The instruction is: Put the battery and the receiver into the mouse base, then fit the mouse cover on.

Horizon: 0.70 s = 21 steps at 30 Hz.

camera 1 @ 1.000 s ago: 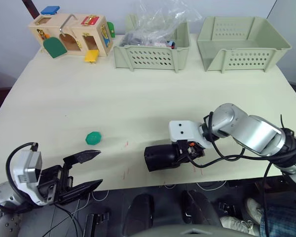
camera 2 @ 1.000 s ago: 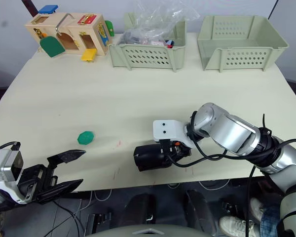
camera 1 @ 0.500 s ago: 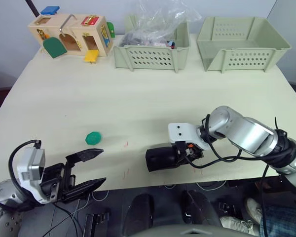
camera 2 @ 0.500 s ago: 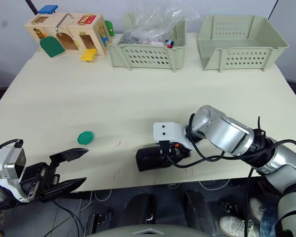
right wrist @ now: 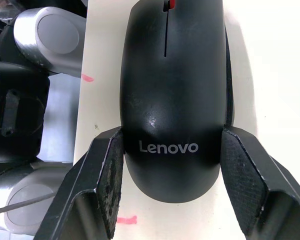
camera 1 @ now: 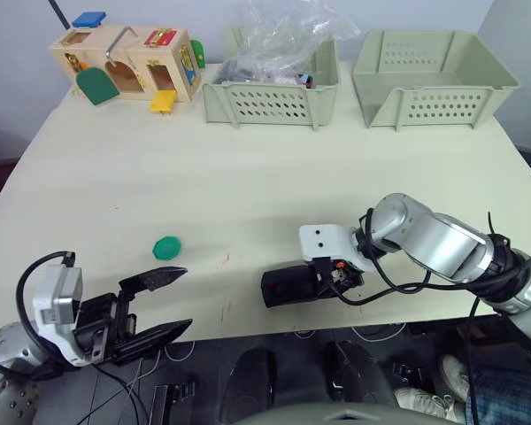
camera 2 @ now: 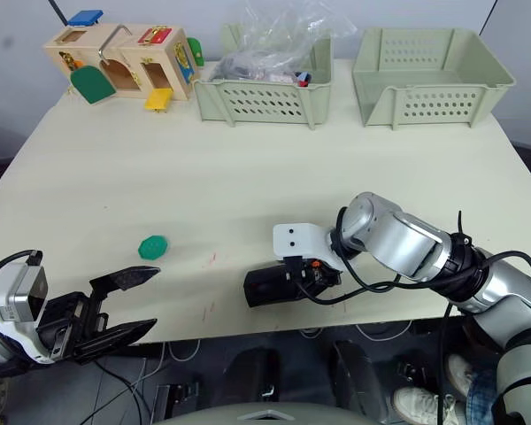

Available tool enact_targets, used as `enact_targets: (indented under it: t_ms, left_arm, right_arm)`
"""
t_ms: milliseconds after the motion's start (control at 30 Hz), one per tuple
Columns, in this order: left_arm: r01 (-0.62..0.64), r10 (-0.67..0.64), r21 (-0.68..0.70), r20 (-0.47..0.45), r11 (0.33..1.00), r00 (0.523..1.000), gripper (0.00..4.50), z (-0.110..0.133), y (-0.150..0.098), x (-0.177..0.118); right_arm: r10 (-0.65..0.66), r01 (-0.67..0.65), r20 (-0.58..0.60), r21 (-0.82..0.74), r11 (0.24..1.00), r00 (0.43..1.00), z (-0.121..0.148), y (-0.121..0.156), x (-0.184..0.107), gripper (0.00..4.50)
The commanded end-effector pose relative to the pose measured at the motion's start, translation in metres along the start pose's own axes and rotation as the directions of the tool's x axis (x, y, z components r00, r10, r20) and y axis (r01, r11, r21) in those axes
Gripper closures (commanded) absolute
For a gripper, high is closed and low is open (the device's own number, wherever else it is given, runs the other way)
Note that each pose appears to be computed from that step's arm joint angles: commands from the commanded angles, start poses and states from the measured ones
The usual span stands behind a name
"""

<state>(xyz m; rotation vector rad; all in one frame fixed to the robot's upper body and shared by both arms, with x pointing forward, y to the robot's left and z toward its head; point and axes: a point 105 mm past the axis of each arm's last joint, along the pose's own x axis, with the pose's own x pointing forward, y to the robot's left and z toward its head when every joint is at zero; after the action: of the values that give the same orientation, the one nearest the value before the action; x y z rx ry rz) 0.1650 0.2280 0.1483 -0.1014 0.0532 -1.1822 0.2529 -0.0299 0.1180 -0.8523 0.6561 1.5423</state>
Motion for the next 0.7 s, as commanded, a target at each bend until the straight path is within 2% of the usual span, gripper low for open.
enact_targets:
  t_ms: [33,700]
  left_arm:
    - [0.005,-0.005,0.033,0.009,0.999,1.0,0.0,0.0072,-0.0041,-0.0001]
    - [-0.008,0.007,0.016,0.014,1.0,1.0,0.0,-0.0007,-0.0085,-0.0013]
  right_arm:
    - [0.01,-0.01,-0.016,0.003,1.0,1.0,-0.0027,0.0007,0.0039,2.25]
    - [0.01,-0.012,-0.055,-0.045,0.999,0.998,-0.0014,-0.0069,0.0057,2.25]
